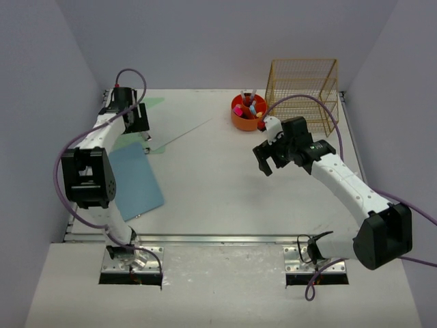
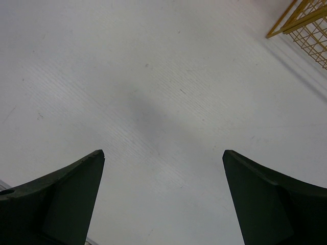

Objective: Organize the desk

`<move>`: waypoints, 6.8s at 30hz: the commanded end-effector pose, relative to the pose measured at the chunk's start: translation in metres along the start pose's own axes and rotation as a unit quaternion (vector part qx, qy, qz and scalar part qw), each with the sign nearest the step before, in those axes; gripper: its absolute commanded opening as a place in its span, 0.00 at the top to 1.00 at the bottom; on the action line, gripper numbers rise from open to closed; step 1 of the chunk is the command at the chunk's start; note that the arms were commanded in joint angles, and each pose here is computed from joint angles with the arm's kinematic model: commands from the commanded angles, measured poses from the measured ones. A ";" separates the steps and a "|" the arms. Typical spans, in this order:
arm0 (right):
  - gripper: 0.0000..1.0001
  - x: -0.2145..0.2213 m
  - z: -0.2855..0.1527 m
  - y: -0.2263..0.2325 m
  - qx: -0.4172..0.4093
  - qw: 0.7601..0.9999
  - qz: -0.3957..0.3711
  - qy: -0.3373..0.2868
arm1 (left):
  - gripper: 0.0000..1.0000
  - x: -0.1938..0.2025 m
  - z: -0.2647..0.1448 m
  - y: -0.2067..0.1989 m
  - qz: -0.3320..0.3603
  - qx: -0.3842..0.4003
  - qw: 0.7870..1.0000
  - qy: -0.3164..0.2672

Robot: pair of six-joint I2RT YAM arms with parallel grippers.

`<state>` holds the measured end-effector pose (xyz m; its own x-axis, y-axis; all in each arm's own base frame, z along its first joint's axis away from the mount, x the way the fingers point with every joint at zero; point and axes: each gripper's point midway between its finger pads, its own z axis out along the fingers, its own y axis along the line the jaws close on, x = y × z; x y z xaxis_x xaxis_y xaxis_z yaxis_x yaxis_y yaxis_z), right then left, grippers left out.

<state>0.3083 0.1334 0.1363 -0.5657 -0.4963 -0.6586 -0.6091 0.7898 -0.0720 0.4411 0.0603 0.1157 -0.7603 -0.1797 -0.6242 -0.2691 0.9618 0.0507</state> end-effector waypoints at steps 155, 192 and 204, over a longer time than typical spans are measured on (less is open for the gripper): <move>0.44 -0.242 -0.025 0.176 -0.142 0.942 -0.278 -0.127 | 1.00 0.038 -0.280 -0.201 0.729 0.112 0.254 -0.626; 1.00 -0.255 -0.189 0.040 0.125 0.799 -0.527 -0.262 | 0.00 -0.044 -0.396 -0.134 0.320 0.302 0.688 -0.577; 1.00 -0.264 -0.237 -0.091 0.219 0.753 -0.572 -0.238 | 0.00 -0.045 -0.371 -0.158 0.269 0.356 0.710 -0.545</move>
<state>0.3801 0.1093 0.4400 0.3761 -0.8812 -0.2864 -0.4246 0.1108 -0.8986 0.3013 -0.1558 0.4200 0.3907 0.2273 -0.8920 0.5256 0.7405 0.4189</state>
